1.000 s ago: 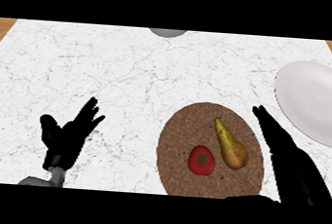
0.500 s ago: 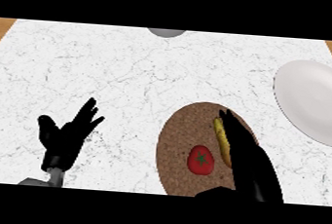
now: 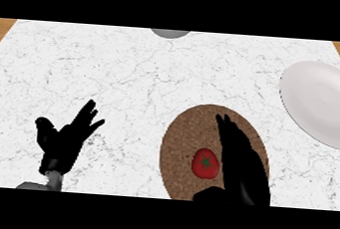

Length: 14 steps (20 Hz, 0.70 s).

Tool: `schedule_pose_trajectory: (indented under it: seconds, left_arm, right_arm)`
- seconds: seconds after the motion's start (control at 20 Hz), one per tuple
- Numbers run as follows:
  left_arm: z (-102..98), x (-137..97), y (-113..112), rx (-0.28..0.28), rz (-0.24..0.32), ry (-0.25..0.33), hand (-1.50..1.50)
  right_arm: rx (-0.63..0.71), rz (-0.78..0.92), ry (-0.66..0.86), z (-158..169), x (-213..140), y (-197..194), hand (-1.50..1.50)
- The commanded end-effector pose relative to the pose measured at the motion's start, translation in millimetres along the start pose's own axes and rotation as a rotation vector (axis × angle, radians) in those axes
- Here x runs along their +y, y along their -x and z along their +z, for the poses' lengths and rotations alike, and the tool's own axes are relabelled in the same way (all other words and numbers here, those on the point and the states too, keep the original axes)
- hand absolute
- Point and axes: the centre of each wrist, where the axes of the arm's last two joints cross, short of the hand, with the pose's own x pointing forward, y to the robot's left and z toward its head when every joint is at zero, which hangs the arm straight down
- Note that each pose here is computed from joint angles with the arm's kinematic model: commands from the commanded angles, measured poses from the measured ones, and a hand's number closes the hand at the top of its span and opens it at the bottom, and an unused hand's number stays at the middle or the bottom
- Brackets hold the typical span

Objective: Pick the tomato from the placemat and place it in the plate

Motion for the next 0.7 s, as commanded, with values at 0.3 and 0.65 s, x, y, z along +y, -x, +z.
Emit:
schedule_pose_trajectory:
  seconds: [0.3,0.65]
  left_arm:
    - [2,1,17,0.064,-0.014,-0.003,0.00]
    - [7,-1,21,0.064,-0.017,-0.012,0.00]
  right_arm:
    - [0.077,0.044,-0.018,-17,20,4,-1.50]
    - [0.071,0.080,-0.076,-23,56,-8,-1.50]
